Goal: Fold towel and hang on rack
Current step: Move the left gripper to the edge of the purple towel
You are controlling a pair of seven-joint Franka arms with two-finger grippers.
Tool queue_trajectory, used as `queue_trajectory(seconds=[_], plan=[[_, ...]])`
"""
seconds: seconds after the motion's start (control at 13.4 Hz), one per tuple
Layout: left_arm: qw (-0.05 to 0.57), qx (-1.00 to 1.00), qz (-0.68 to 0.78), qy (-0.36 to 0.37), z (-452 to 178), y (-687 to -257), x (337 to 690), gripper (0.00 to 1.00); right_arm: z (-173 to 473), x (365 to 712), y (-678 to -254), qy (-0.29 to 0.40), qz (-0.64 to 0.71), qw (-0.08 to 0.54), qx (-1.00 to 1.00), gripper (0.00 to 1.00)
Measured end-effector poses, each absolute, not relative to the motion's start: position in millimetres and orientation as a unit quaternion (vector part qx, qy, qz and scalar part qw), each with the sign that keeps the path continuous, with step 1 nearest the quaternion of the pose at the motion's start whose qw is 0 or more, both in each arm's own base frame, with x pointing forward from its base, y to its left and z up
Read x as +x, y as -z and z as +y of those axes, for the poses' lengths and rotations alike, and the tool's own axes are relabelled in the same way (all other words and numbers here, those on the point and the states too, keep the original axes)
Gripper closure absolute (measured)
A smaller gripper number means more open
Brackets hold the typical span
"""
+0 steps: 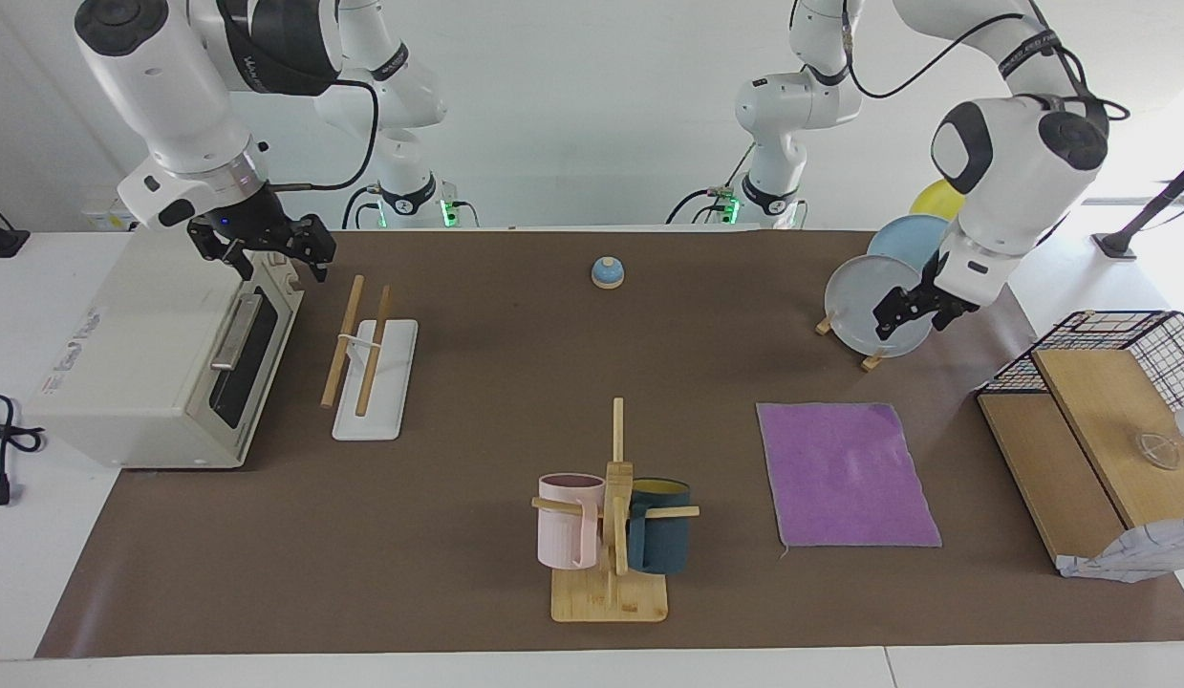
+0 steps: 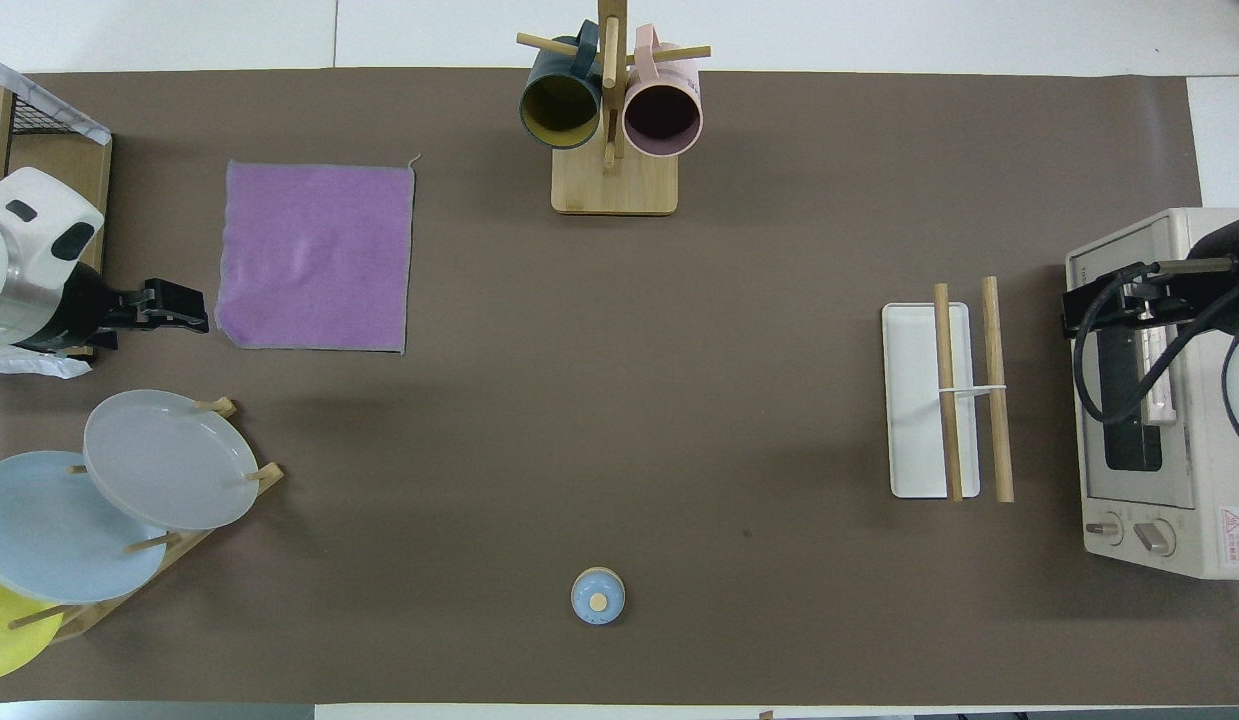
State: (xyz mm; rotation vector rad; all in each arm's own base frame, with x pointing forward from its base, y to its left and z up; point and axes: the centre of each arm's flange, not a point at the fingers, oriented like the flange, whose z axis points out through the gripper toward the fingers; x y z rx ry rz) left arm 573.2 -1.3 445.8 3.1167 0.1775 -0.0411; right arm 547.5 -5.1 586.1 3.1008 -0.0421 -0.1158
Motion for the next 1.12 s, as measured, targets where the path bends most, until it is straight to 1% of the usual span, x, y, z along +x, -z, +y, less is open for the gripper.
queue_trajectory(seconds=[0.15,0.3,0.37,0.52,0.6,0.67,0.82,0.89,0.97,1.04,1.12], plan=[[0.013,0.997,0.07,0.015,14.1,-391.6,592.9,0.0,-5.1,547.5,-586.1,0.037,-0.014,0.019,0.999,0.0],[0.015,0.996,0.083,0.021,29.6,-349.2,602.9,0.0,-5.1,547.5,-586.1,0.037,-0.014,0.019,0.999,0.0],[0.016,0.996,0.088,0.022,34.8,-336.1,605.2,0.0,-5.1,547.5,-586.1,0.037,-0.014,0.019,0.999,0.0],[0.023,0.995,0.098,0.024,39.2,-323.5,607.1,0.0,-5.1,547.5,-586.1,0.037,-0.014,0.019,0.999,0.0],[0.029,0.994,0.103,0.025,39.3,-321.5,607.4,0.05,-5.1,547.5,-586.1,0.037,-0.014,0.019,0.999,0.0],[0.033,0.993,0.108,0.025,40.8,-320.8,607.3,0.05,-5.1,547.5,-586.1,0.037,-0.014,0.019,0.999,0.0],[0.035,0.992,0.118,0.028,44.6,-318.5,605.6,0.21,-5.1,547.5,-586.1,0.037,-0.014,0.019,0.999,0.0],[0.035,0.991,0.123,0.031,44.9,-316.4,604.2,0.22,-5.1,547.5,-586.1,0.037,-0.014,0.019,0.999,0.0],[0.035,0.991,0.125,0.034,44.5,-313.7,602.4,0.33,-5.1,547.5,-586.1,0.037,-0.014,0.019,0.999,0.0],[0.035,0.991,0.127,0.037,44.1,-310.8,600.5,0.34,-5.1,547.5,-586.1,0.037,-0.014,0.019,0.999,0.0],[0.035,0.99,0.13,0.04,43.8,-309.1,599.3,0.39,-5.1,547.5,-586.1,0.037,-0.014,0.019,0.999,0.0]])
